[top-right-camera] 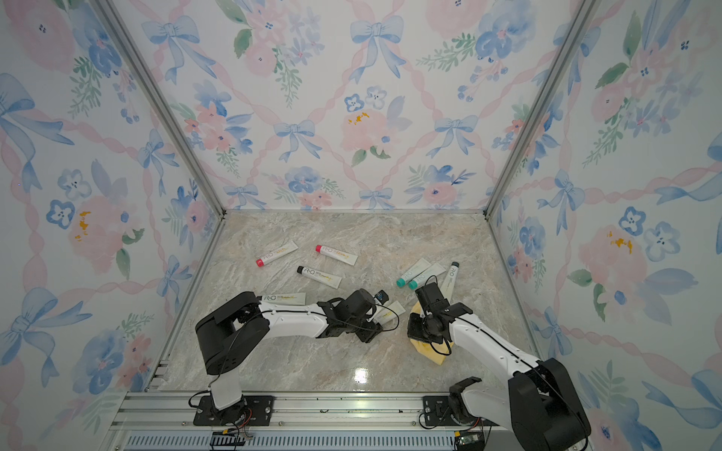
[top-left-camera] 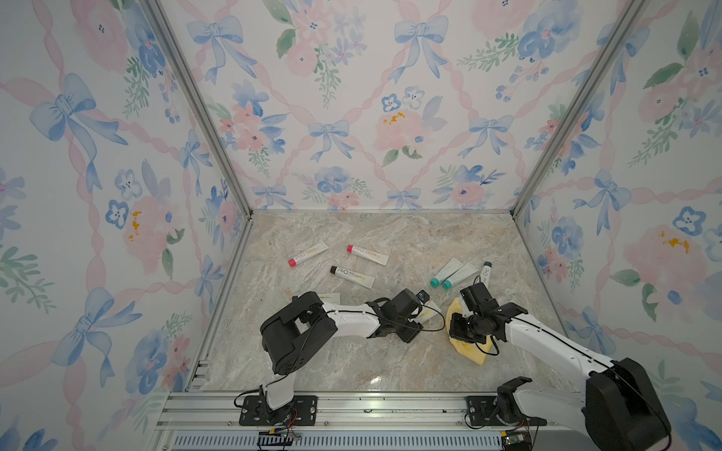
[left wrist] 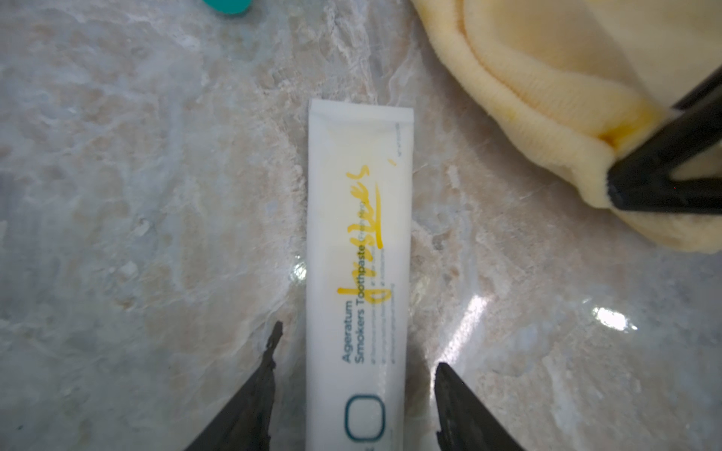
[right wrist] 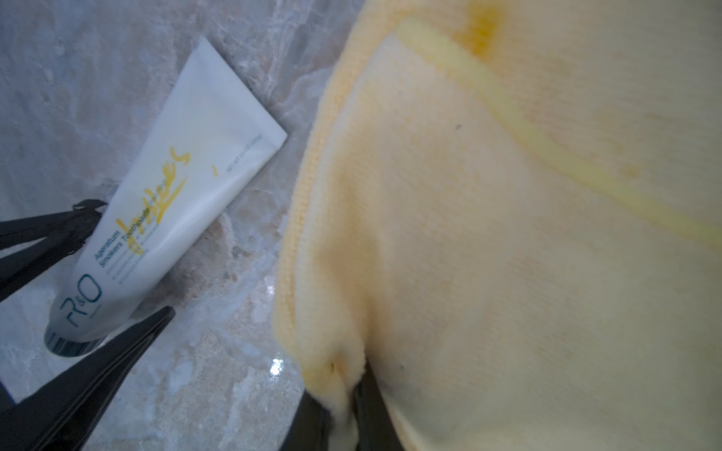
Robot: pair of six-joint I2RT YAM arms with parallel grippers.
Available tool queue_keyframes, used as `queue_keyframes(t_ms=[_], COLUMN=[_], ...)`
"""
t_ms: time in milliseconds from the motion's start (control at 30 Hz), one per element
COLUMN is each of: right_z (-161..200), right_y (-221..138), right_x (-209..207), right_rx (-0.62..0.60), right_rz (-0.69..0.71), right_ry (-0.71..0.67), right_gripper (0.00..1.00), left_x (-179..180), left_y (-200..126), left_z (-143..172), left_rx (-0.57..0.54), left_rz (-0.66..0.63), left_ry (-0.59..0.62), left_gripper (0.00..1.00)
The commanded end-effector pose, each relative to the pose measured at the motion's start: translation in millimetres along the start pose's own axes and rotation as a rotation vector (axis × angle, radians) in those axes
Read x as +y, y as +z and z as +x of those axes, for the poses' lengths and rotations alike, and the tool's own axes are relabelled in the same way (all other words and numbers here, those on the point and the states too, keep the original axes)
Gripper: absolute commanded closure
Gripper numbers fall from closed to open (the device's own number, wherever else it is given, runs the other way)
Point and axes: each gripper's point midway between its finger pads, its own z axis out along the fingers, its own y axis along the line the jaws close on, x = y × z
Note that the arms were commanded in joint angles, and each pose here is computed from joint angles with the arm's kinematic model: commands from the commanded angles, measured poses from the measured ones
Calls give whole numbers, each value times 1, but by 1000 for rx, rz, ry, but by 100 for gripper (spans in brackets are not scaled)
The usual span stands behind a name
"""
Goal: Wipe the surface of the toothpaste tube
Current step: Move the toothpaste to the center of the board, then wipe the dirt from the toothpaste tube.
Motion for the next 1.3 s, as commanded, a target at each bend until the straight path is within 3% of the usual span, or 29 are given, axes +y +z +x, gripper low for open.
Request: queue_keyframes(t_ms=[0, 233, 700, 733, 967, 1267], right_z=[4, 4, -7, -10, -22, -13], right_y=[1, 5, -6, -9, -16, 7], right_x=[-2, 1, 19, 23, 63, 112], right_rx=[28, 38, 27, 22, 47, 142], right_rz=[11, 12, -25, -39, -168, -281], right_ry=[-6, -13, -34, -37, -63, -82], right_gripper=[87, 87, 87, 87, 87, 87], left_x=[2, 5, 2, 3, -3, -11], left_y=[-13, -19, -26, -26, -34, -29], left_z=[14, 37, 45, 58, 65, 69], left_rx=[4, -10, -55, -33, -34, -16], left_rz=[-8, -11, 20, 20, 59, 88], left_ry=[-23, -55, -62, -63, -67, -55], left_gripper=[33, 35, 68, 68, 70, 69])
